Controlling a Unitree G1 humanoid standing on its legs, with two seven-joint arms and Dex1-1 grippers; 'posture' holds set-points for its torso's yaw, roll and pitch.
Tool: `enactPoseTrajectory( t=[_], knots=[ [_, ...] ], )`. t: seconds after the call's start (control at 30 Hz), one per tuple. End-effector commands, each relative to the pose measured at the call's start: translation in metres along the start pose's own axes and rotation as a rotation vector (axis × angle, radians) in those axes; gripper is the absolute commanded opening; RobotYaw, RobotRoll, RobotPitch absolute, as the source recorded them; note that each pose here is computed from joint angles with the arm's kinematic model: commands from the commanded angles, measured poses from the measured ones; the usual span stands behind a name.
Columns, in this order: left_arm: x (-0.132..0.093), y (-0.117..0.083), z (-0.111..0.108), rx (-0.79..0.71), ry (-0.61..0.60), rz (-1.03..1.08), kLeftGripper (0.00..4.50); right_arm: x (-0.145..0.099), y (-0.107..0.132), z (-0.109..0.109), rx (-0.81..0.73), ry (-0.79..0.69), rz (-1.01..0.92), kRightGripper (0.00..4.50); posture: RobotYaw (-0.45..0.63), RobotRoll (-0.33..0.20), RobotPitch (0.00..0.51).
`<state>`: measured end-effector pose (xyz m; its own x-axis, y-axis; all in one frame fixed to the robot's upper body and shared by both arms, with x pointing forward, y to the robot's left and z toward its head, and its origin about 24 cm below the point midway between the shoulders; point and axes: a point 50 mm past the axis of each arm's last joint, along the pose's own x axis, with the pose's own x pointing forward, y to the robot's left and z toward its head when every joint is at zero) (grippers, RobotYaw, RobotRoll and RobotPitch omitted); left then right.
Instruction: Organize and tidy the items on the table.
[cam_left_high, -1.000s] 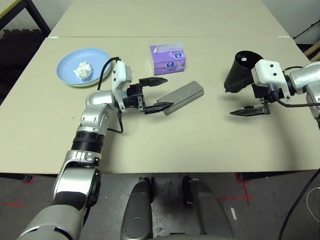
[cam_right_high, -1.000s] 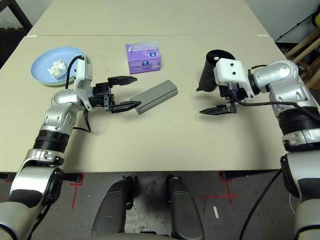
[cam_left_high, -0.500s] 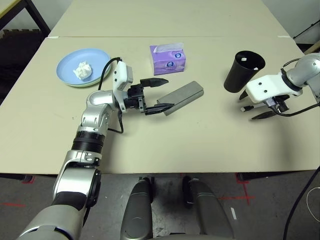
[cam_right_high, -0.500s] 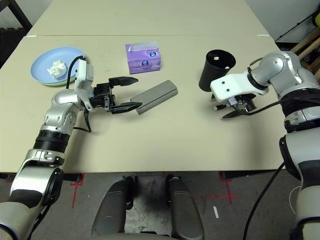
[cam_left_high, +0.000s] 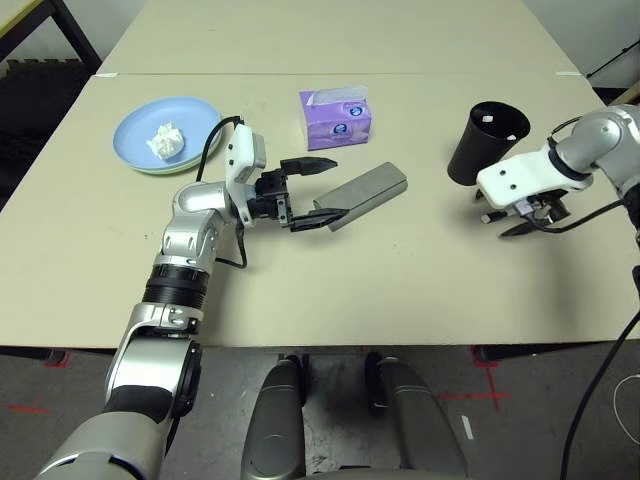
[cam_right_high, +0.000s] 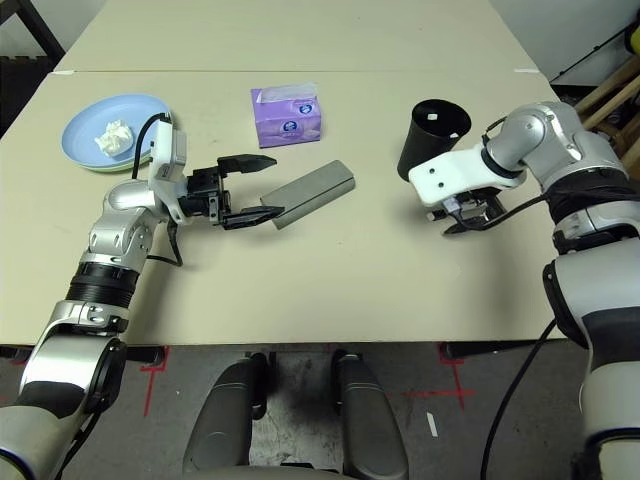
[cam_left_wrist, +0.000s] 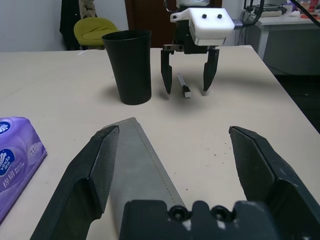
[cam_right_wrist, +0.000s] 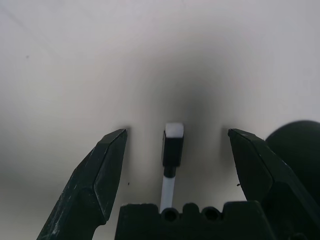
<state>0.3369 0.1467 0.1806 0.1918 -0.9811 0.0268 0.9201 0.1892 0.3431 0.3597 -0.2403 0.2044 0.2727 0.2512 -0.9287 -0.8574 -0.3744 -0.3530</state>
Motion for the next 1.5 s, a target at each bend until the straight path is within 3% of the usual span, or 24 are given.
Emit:
enactPoseTrajectory(
  t=[0.03,1.4,1.5],
  knots=[
    [-0.0003,-0.0041,-0.0026,-0.002,0.007,-0.017,4.5,-0.0013,0.0012,-0.0028,0.004,0.025,0.02,4.46,0.12,0.0,0.23],
    [0.0001,-0.0112,-0.0046,-0.012,0.005,-0.018,4.5,-0.0025,0.0055,-0.0095,0.035,0.083,0.082,4.46,0.12,0.0,0.265],
    [0.0,-0.0118,-0.0043,-0.012,0.005,-0.018,4.5,-0.0012,0.0059,-0.0101,0.043,0.09,0.089,3.86,0.12,0.0,0.265]
  ],
)
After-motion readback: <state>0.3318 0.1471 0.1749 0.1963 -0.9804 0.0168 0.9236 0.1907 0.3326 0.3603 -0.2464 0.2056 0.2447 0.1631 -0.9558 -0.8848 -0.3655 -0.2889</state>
